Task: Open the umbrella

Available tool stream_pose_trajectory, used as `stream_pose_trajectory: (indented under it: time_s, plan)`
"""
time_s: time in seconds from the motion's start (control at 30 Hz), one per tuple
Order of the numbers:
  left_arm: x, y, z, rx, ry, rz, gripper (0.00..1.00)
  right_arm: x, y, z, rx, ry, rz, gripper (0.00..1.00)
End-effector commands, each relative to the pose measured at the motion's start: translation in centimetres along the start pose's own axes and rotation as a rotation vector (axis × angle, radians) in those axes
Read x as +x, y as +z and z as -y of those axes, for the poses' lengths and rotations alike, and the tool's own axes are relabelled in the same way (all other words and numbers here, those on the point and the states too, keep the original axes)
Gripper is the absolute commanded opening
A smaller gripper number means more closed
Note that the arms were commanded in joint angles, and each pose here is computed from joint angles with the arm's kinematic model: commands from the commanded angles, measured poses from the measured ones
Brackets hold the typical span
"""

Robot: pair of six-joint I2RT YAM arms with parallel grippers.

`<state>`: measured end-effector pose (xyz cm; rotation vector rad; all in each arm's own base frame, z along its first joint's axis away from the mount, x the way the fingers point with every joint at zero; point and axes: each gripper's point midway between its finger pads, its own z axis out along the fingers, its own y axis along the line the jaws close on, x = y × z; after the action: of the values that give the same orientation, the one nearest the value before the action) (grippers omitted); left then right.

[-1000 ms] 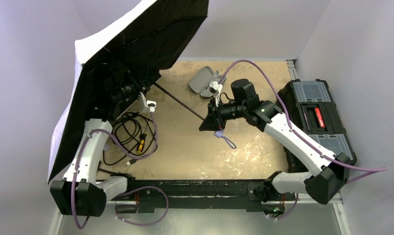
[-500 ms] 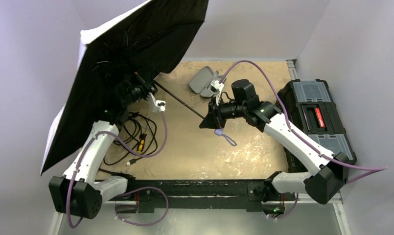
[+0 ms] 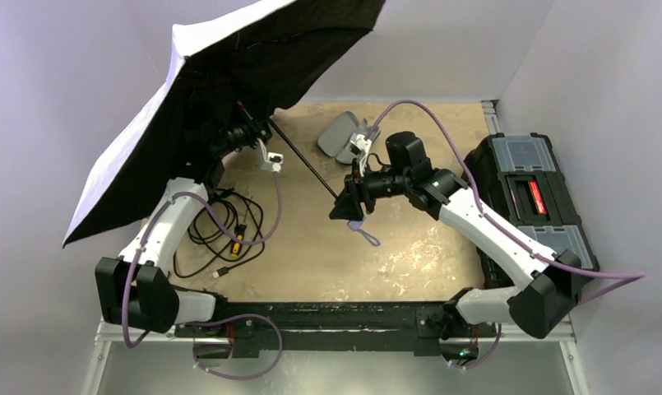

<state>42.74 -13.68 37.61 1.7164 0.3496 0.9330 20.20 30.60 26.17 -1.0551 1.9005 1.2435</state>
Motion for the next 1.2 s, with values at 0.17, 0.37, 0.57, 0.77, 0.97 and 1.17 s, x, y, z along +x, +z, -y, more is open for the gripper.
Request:
stream_pose_trajectory:
  time_s: [0.17, 0.37, 0.57, 0.77, 0.97, 1.17]
  plan:
    - [0.3, 0.0, -7.8, -0.241, 0.228, 0.045, 0.0, -2.2, 1.4, -0.7, -0.085, 0.011, 0.016, 0.35]
    - [0.5, 0.5, -7.6, -0.235, 0.193, 0.051, 0.0, -2.8, 2.4, -1.3, -0.164, 0.097, 0.026, 0.03]
    - [1.5, 1.2, -5.3, -0.184, 0.201, -0.023, 0.2, -6.1, 1.5, -2.5, -0.208, 0.082, 0.114, 0.0]
    - [2.4, 0.7, -4.2, -0.153, 0.196, -0.1, 0.29, -7.0, 0.8, -1.7, -0.172, 0.114, 0.173, 0.0]
    - [3.2, 0.1, -3.4, -0.132, 0.175, -0.167, 0.39, -7.3, 0.0, -0.3, -0.126, 0.167, 0.218, 0.0]
    - [4.1, -0.7, -1.9, -0.066, 0.129, -0.238, 0.42, -7.9, -0.9, 0.9, -0.098, 0.195, 0.272, 0.0]
